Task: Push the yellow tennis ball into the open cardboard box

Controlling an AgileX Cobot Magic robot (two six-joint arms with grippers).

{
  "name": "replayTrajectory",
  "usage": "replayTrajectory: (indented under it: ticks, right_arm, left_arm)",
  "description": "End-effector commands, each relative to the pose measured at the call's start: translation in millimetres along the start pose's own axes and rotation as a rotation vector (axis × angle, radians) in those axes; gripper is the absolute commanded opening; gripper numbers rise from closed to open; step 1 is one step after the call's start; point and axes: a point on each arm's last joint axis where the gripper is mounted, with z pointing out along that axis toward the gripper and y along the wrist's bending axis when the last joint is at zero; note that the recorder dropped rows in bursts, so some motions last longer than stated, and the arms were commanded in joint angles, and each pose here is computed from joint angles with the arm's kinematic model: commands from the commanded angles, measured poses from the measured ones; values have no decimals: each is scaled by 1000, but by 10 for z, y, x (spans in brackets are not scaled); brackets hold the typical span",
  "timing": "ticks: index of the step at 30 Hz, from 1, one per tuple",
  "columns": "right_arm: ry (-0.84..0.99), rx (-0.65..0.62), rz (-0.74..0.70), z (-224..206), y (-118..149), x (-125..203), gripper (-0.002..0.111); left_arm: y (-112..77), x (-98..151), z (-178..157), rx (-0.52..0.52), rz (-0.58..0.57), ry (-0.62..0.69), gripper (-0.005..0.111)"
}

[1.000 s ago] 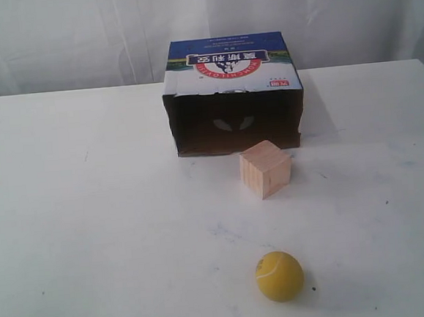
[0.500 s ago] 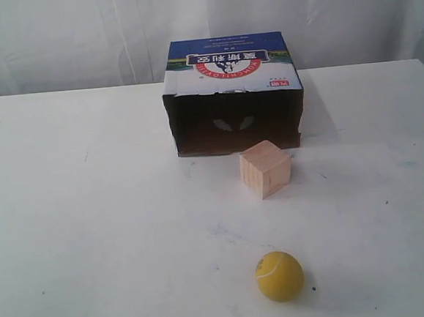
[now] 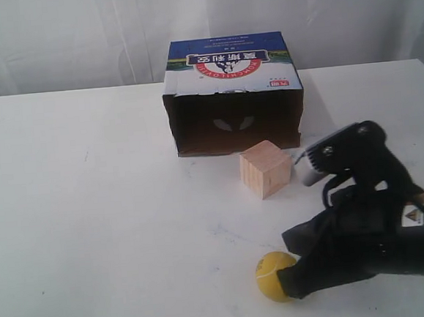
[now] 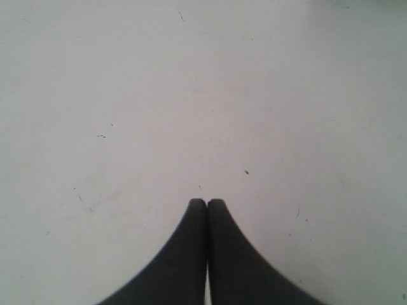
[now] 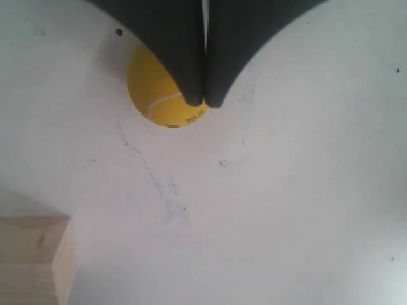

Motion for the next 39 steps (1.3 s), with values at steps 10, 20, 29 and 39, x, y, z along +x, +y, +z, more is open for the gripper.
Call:
replayTrajectory:
  ticks: [10,20,29,39]
  right_arm:
    - [149,10,-15,445,22,70,0]
    - [135,18,-39,446,13,57,0]
    - [198,29,-51,544,-22,142,0]
    - [213,26,-82,753,-6,-13,0]
  left_arm:
    - [-3,27,3,4,6,16,0]
    - [-3,27,3,4,6,16,0]
    - [-3,27,3,4,6,16,0]
    - [-3,27,3,4,6,16,0]
